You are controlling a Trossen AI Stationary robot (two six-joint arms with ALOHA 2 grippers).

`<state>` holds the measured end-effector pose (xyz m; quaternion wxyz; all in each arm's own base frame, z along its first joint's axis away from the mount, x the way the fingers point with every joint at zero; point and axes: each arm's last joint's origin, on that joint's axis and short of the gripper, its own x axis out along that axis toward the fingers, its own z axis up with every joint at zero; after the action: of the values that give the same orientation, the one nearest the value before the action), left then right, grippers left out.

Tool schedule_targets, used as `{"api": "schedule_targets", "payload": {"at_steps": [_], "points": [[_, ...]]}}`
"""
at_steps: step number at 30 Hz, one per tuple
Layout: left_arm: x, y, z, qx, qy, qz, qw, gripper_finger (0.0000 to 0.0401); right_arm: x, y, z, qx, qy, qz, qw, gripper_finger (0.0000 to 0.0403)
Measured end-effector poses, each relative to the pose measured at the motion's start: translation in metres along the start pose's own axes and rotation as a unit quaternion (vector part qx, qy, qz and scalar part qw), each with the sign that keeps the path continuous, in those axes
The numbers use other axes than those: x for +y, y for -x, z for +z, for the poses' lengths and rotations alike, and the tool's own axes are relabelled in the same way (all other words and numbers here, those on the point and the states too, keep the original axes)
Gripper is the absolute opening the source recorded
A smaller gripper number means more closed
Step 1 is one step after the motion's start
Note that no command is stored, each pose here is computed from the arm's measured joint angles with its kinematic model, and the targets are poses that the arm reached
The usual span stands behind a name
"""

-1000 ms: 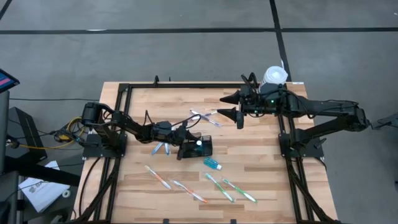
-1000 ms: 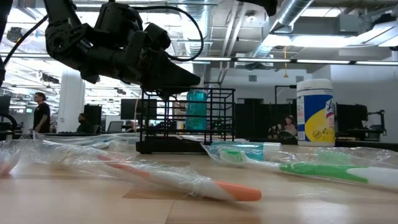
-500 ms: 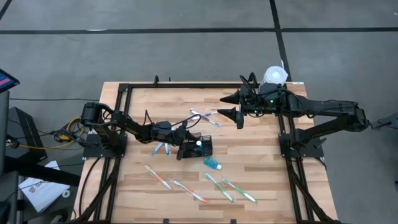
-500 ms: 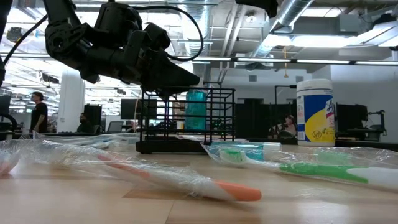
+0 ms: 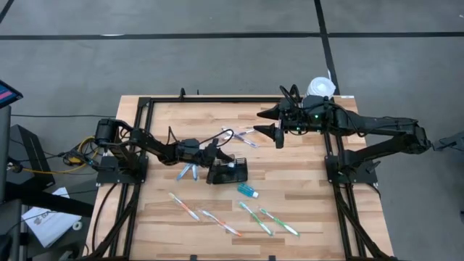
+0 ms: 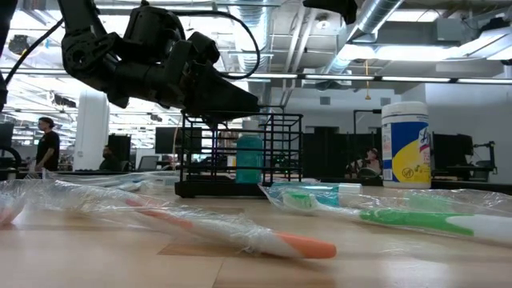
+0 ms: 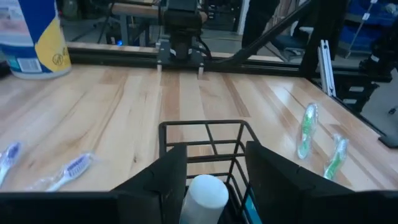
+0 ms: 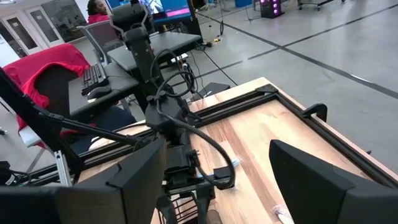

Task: Pick & Place toothbrushing station
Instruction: Put the blue mouthwash into the mesh organizer

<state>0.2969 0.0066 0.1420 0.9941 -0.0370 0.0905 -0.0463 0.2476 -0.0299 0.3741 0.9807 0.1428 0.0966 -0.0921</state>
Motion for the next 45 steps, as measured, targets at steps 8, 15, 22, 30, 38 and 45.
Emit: {"api": "schedule_targets", "payload": {"at_steps": [8, 15, 22, 30, 38, 45], "points": [[-0.001, 0.002, 0.017, -0.053, 0.009, -0.004, 0.999, 0.0159, 0.000, 0.000, 0.000, -0.001, 0.002, 0.006, 1.000, 0.0275], [-0.007, 0.033, 0.094, -0.200, -0.014, -0.010, 0.980, 0.0158, -0.001, 0.003, 0.007, -0.027, 0.001, 0.010, 1.000, 0.0275], [0.005, 0.095, 0.157, -0.327, -0.031, 0.031, 0.944, 0.0158, 0.002, 0.006, 0.023, -0.112, 0.035, 0.026, 0.993, 0.0275], [0.026, 0.125, 0.126, -0.079, 0.110, 0.108, 0.985, 0.0154, 0.000, 0.006, 0.026, -0.122, 0.026, 0.023, 0.992, 0.0275], [0.017, 0.148, 0.125, -0.053, 0.175, 0.113, 0.977, 0.0127, 0.001, 0.006, 0.026, -0.122, 0.004, 0.028, 0.992, 0.0275], [0.000, 0.147, 0.122, -0.019, 0.265, 0.016, 0.964, 0.0120, 0.008, 0.004, 0.005, -0.024, -0.026, 0.036, 0.999, 0.0275]]}}
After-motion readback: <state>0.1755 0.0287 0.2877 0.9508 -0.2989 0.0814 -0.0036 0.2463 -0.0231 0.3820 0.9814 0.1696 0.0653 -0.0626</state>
